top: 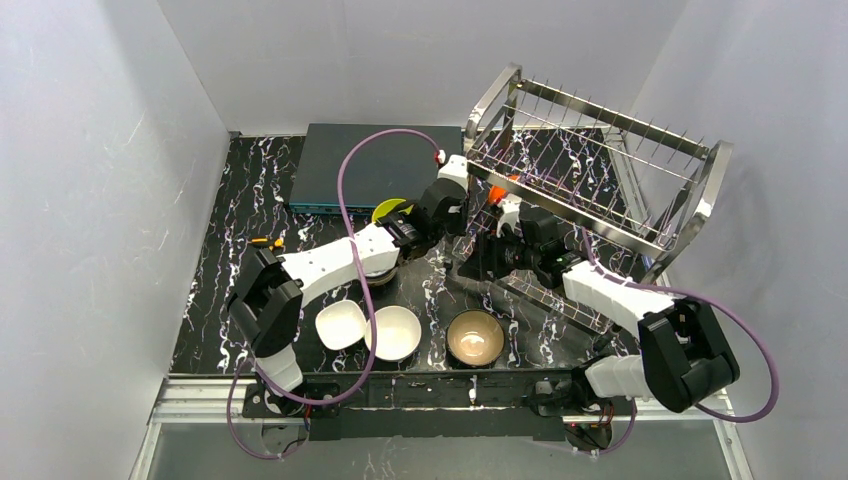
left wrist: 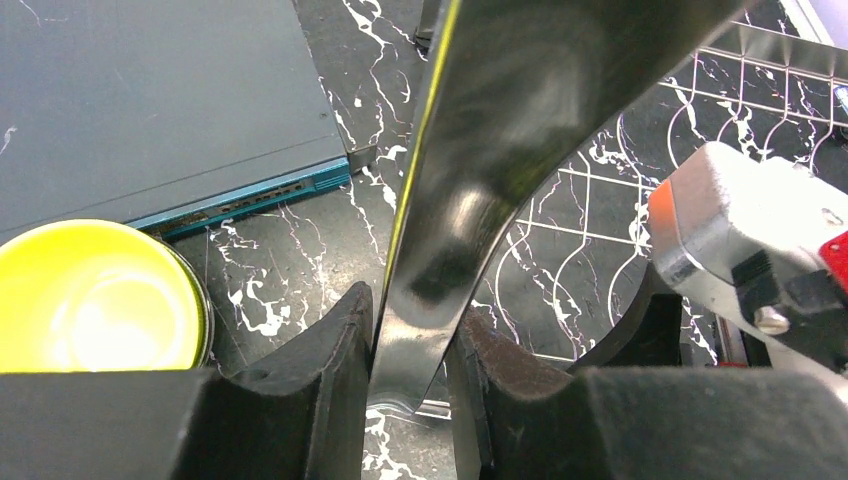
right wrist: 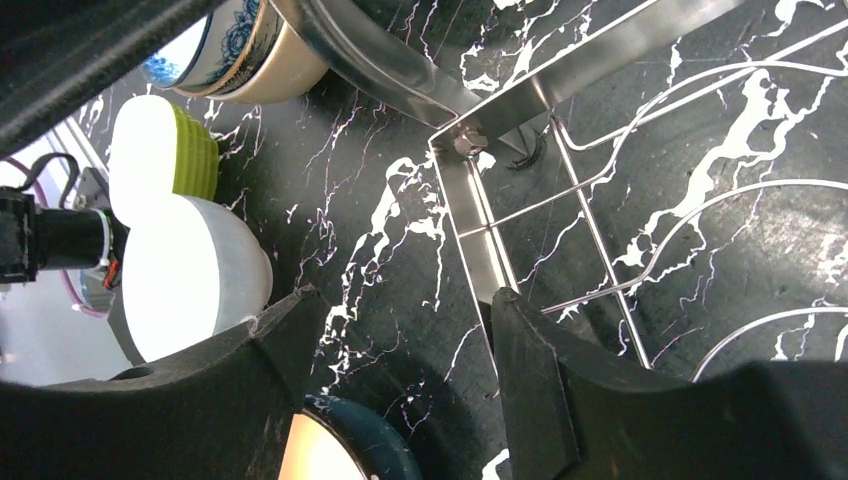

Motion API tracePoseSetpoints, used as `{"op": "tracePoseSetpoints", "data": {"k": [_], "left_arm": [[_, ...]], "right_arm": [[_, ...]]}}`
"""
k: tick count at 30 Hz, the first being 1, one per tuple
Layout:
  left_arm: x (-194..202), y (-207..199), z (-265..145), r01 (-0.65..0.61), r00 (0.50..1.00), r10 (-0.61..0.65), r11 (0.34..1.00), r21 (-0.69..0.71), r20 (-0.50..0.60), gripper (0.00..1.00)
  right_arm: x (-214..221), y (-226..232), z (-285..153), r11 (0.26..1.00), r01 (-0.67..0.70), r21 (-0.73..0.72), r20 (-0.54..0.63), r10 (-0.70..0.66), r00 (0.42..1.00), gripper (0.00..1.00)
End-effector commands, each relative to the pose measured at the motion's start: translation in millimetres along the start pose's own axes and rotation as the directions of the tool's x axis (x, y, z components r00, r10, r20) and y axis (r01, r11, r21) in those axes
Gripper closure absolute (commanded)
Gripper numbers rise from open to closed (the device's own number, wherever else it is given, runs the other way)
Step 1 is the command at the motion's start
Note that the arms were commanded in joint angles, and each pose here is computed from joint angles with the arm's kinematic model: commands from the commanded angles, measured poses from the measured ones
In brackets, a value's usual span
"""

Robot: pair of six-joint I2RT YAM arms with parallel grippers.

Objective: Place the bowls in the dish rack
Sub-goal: Adjust the dish rack at the center of the board.

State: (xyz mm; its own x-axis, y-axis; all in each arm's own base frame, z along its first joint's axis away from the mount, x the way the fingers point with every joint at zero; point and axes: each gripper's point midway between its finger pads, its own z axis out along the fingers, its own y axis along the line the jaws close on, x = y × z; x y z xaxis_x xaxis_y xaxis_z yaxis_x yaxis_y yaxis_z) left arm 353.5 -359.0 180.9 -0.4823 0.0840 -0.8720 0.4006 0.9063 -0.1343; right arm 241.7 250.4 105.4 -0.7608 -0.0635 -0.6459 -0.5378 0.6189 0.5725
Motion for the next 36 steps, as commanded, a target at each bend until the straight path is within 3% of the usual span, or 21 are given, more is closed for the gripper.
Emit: {"op": "tracePoseSetpoints", "data": {"k": [1,5,10,16,18,26,36], "left_arm": [[-55,-6,16,0.177,0.971,-0.184,0.982,0.06,0.151,1.0],[-56,18,13,0.197,0.971,-0.188,0.979,-0.048,0.146,1.0],[-57,38,4,0.215,0.97,-0.197,0.969,-0.122,0.139,1.0],[-50,42,-8,0.268,0.959,-0.252,0.955,-0.124,0.128,1.0],[-44,42,-11,0.296,0.952,-0.281,0.948,-0.118,0.125,1.0],[-13,34,-8,0.405,0.914,-0.401,0.91,-0.093,0.056,1.0],[0,34,1,0.395,0.919,-0.394,0.912,-0.114,0.03,1.0]], "right_arm": [[68,76,-27,0.935,-0.18,-0.306,-0.367,0.059,0.928,0.31],[66,75,-27,0.937,-0.166,-0.307,-0.387,0.037,0.921,0.35],[58,78,-20,0.931,-0.215,-0.295,-0.393,0.086,0.915,0.64],[43,77,-17,0.918,-0.261,-0.297,-0.374,0.14,0.917,0.92],[37,74,-19,0.912,-0.279,-0.301,-0.361,0.162,0.918,0.97],[28,74,-28,0.907,-0.264,-0.328,-0.335,0.149,0.93,0.99],[83,101,-32,0.875,-0.294,-0.385,-0.444,0.104,0.89,0.99]]}}
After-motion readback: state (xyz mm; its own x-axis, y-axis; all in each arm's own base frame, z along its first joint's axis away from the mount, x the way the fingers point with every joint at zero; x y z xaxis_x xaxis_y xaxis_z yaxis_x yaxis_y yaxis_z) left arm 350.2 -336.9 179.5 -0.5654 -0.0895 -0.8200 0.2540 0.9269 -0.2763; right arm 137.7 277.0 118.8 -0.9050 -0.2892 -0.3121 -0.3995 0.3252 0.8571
